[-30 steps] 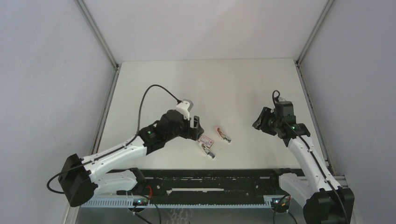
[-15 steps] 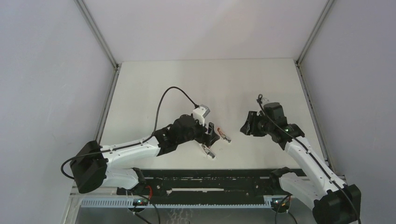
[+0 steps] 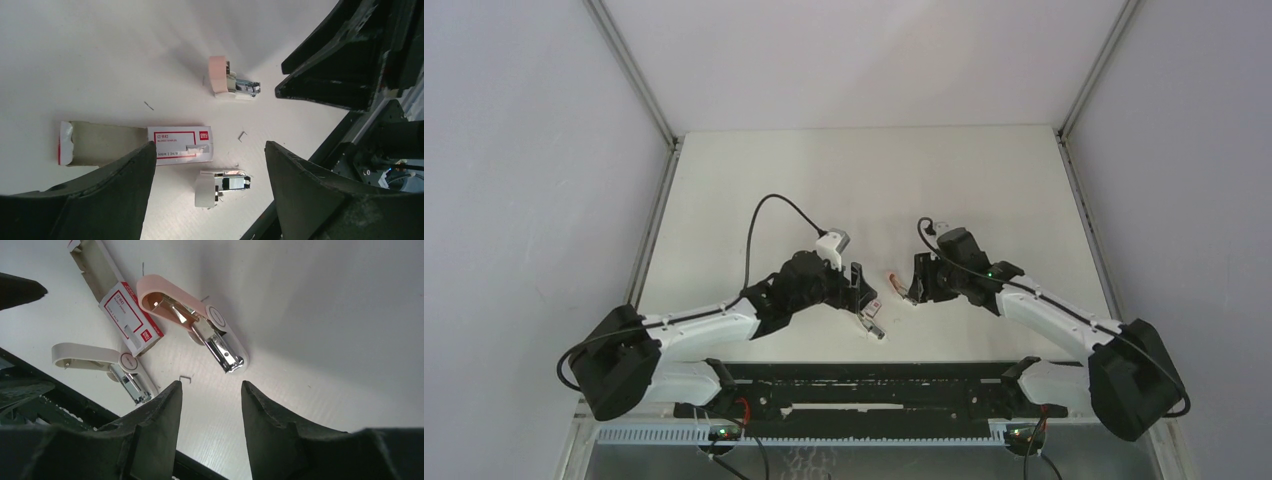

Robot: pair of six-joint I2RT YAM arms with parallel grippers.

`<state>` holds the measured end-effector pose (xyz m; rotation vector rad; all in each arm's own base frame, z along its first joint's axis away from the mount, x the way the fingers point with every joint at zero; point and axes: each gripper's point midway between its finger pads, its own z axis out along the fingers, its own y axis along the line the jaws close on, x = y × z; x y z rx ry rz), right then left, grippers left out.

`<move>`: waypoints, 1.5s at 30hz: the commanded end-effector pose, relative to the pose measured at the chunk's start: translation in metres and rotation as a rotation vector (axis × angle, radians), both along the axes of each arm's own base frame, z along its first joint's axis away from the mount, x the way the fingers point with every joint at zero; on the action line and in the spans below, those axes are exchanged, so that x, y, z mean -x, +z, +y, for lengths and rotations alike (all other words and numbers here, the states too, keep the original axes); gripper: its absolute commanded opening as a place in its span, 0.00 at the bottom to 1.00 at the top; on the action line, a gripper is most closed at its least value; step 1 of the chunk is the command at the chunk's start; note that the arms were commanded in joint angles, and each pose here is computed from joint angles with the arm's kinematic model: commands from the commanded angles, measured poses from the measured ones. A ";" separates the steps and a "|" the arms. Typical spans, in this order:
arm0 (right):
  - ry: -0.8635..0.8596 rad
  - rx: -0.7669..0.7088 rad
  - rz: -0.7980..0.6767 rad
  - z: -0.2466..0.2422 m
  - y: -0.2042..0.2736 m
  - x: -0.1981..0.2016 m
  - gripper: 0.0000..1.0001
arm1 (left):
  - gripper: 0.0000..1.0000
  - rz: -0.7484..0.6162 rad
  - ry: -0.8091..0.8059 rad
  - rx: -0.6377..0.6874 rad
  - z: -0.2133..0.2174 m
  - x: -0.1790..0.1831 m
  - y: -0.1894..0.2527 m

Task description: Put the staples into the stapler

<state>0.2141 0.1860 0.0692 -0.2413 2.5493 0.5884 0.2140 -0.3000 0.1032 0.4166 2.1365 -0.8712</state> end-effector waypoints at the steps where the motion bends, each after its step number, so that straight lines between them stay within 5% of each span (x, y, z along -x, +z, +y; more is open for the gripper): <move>1: 0.004 -0.001 -0.089 0.012 0.000 -0.023 0.47 | 0.84 -0.049 0.009 0.116 -0.006 -0.010 0.029; 23: 0.012 0.134 -0.041 0.009 -0.043 -0.023 0.44 | 0.85 -0.011 -0.059 0.147 -0.049 -0.039 0.022; 45: -0.068 0.148 -0.079 -0.009 -0.030 -0.035 0.44 | 0.85 0.017 -0.072 0.166 -0.056 -0.044 0.013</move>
